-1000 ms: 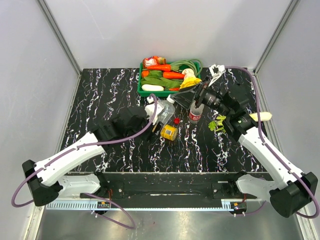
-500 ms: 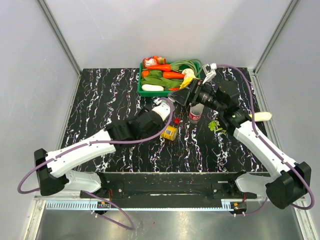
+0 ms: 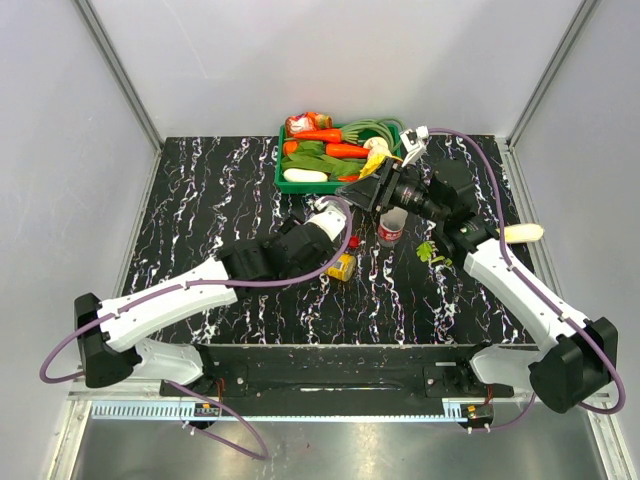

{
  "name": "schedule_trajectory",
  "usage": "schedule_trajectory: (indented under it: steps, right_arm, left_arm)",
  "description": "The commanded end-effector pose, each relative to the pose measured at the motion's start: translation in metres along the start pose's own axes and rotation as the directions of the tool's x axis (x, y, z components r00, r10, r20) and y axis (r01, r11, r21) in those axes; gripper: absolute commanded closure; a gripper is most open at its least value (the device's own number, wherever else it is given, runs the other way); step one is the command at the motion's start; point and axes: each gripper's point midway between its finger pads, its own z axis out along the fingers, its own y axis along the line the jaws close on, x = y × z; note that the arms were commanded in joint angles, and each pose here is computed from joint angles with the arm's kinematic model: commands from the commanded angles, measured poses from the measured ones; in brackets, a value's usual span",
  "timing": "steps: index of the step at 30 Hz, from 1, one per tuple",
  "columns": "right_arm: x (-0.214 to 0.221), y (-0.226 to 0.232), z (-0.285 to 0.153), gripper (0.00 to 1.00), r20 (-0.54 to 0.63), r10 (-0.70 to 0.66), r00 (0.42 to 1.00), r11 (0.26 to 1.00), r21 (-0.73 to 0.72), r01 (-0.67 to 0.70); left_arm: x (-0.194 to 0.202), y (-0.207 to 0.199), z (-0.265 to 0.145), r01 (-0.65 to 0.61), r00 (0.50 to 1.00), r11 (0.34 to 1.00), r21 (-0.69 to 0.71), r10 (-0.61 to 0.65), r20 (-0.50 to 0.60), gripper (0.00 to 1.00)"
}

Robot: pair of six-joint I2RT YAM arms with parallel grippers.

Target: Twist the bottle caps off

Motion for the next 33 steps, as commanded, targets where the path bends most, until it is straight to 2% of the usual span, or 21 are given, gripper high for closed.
schedule_trajectory:
  steps: [1,9,13,18,24,33]
  right_arm:
    - [-0.016,0.027,0.001,0.44,0.022,-0.027,0.999,0.995,-0.092,0.029]
    - [-0.014,0.024,0.001,0.65,0.008,-0.035,0.999,0.996,-0.079,0.035]
    - [-0.017,0.024,-0.003,0.82,0.035,-0.051,0.998,0.996,-0.07,0.053]
    - [-0.019,0.023,-0.008,0.95,0.069,-0.075,0.995,0.995,-0.055,0.079]
    - [-0.019,0.026,-0.013,1.0,0.085,-0.115,0.99,0.99,-0.069,0.121]
    - [-0.017,0.053,-0.024,1.0,0.096,-0.242,0.966,0.947,-0.193,0.256]
  left_arm:
    - [-0.024,0.004,-0.008,0.045,0.997,0.999,-0.018,-0.043,0.068,0.41]
    - [-0.022,0.002,-0.006,0.043,0.997,0.999,-0.013,-0.042,0.06,0.41]
    - [-0.016,-0.001,-0.003,0.034,0.998,0.999,-0.005,-0.034,0.049,0.41]
    - [-0.016,-0.014,-0.003,0.047,0.996,0.996,0.081,-0.053,0.075,0.39]
    - [-0.019,-0.039,-0.005,0.067,0.992,0.967,0.246,-0.092,0.09,0.39]
    - [-0.023,-0.059,-0.015,0.116,0.977,0.873,0.475,-0.186,0.103,0.39]
